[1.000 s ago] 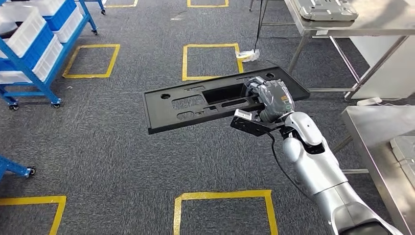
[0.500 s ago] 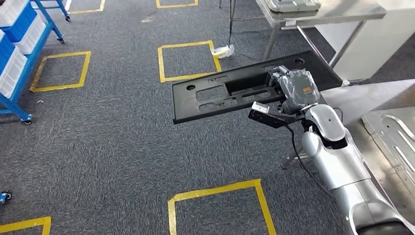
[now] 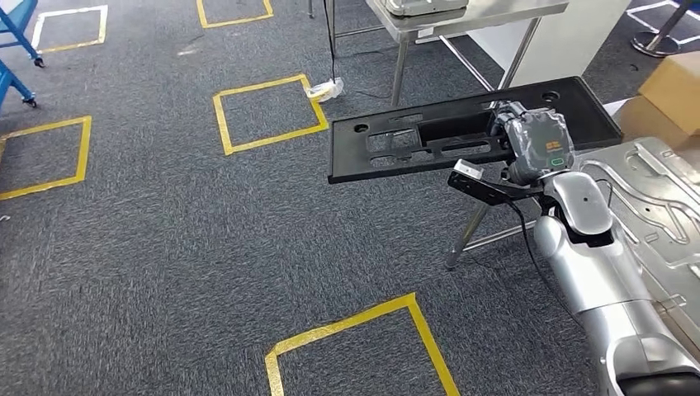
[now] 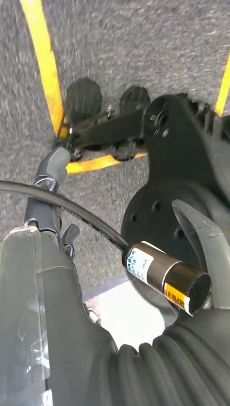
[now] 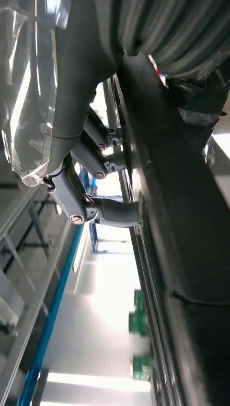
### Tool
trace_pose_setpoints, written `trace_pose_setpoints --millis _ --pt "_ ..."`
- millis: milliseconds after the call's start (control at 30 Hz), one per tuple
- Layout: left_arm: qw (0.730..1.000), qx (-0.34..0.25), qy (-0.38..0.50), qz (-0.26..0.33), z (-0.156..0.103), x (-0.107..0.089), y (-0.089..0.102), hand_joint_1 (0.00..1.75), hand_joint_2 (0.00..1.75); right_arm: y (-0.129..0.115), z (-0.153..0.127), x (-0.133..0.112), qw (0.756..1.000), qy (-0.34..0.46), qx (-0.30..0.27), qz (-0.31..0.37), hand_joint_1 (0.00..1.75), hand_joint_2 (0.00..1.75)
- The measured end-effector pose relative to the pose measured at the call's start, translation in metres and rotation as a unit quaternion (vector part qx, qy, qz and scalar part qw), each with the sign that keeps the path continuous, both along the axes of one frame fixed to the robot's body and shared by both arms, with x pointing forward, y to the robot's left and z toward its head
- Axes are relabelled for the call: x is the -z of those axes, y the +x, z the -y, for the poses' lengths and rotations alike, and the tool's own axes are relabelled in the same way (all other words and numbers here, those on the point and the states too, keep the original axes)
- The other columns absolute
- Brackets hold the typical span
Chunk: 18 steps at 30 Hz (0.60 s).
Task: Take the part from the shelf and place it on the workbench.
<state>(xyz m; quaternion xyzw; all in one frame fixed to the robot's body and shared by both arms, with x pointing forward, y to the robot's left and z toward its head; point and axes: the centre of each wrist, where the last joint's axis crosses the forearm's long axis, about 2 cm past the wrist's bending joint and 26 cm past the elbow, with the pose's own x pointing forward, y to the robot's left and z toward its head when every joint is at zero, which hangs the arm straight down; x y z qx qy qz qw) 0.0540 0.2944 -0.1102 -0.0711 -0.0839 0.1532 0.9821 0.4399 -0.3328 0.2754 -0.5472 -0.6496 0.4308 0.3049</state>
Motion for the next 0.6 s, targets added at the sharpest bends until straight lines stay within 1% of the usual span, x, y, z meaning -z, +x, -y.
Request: trace_pose_setpoints --millis 233,367,600 --pt "1.0 0.009 0.001 0.008 0.005 0.0 0.0 0.0 1.75 -0.001 0.017 0.002 0.999 -0.004 0.034 0.001 1.75 1.75" --pt "1.0 0.009 -0.006 0.012 0.006 0.0 -0.001 0.0 1.75 0.0 0.024 0.006 0.999 0.001 0.048 -0.01 1.75 1.75" --pt "1.0 0.001 -0.013 0.018 0.008 0.0 0.0 0.0 1.75 0.003 0.037 0.003 0.998 0.004 0.063 -0.011 1.75 1.75"
